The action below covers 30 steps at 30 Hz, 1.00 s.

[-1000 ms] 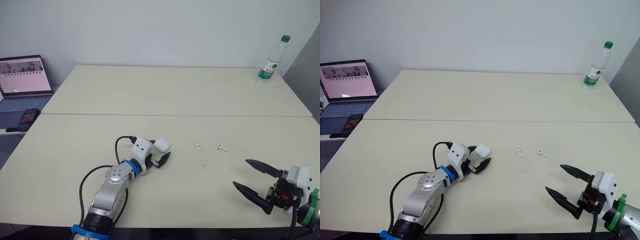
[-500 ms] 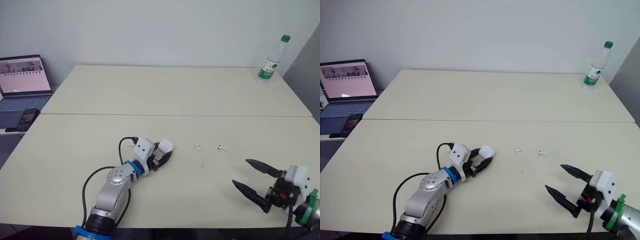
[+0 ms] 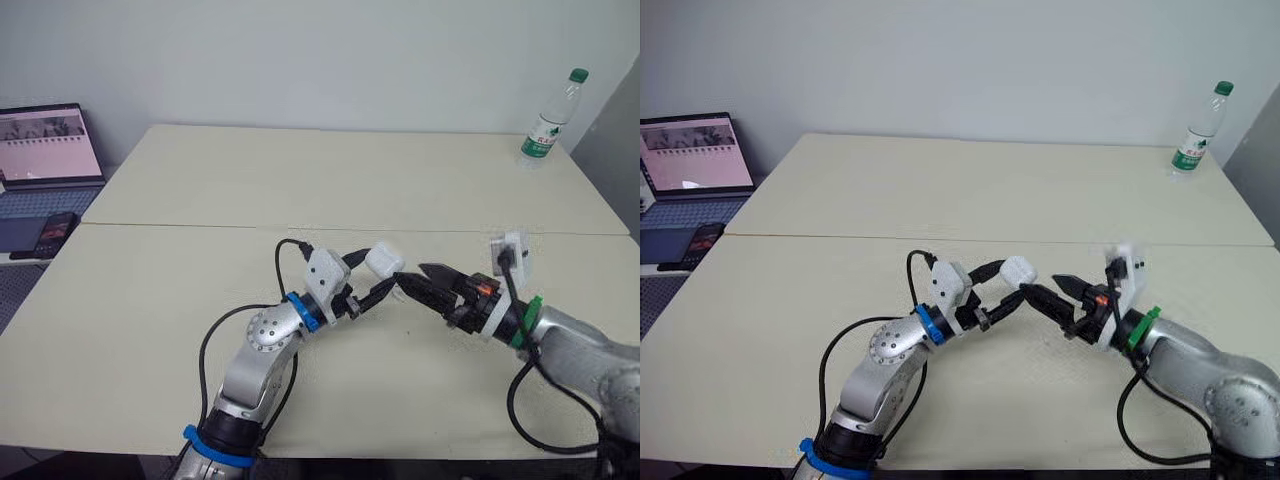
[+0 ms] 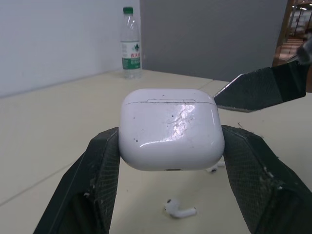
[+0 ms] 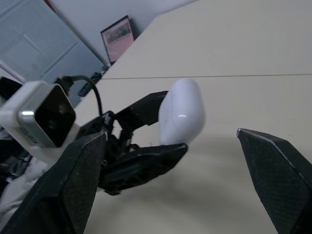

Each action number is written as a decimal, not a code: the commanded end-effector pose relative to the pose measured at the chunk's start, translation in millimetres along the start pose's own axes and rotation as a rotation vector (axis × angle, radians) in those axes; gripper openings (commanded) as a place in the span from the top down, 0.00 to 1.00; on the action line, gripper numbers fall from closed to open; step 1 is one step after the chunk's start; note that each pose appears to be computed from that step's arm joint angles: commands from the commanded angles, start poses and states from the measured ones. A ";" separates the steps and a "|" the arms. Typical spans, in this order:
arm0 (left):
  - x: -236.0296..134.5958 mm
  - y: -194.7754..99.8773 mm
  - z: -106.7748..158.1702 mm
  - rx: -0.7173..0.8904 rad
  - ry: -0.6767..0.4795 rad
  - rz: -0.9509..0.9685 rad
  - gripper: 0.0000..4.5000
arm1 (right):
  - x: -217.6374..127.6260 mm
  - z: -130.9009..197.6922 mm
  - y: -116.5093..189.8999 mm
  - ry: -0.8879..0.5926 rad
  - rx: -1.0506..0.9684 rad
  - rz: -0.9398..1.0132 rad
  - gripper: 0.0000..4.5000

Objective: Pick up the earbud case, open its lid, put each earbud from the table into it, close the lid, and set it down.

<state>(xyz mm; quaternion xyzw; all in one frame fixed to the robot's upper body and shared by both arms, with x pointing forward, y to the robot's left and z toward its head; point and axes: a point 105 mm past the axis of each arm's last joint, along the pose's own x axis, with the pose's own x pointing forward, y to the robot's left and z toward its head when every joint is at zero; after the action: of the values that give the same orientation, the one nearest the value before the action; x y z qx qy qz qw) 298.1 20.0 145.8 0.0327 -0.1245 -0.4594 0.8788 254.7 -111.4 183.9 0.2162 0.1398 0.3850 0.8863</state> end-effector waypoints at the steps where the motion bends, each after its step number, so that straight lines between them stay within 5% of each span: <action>1: 5.2 -3.6 11.4 0.043 -0.053 -0.040 0.38 | 2.8 5.5 11.6 0.023 0.117 0.038 0.00; 14: 9.7 -12.0 14.8 0.013 -0.091 -0.064 0.38 | 20.3 8.5 5.9 0.038 0.259 -0.013 0.00; 17: 8.6 -13.6 13.5 -0.001 -0.089 -0.059 0.38 | 18.7 12.5 2.9 0.010 0.253 -0.028 0.14; 25: 8.1 -16.2 11.4 -0.031 -0.086 -0.053 0.38 | 17.4 7.5 7.0 0.030 0.231 -0.012 0.79; 30: 7.9 -19.1 10.7 -0.077 -0.081 -0.073 0.38 | 18.3 8.3 7.6 0.030 0.229 -0.005 0.83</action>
<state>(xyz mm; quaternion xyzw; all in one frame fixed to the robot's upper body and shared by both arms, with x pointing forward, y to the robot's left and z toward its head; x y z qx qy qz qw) 290.4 9.3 145.1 -0.0048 -0.1279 -0.4850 0.8651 271.5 -101.5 178.7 0.3123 0.2195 0.3380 0.8602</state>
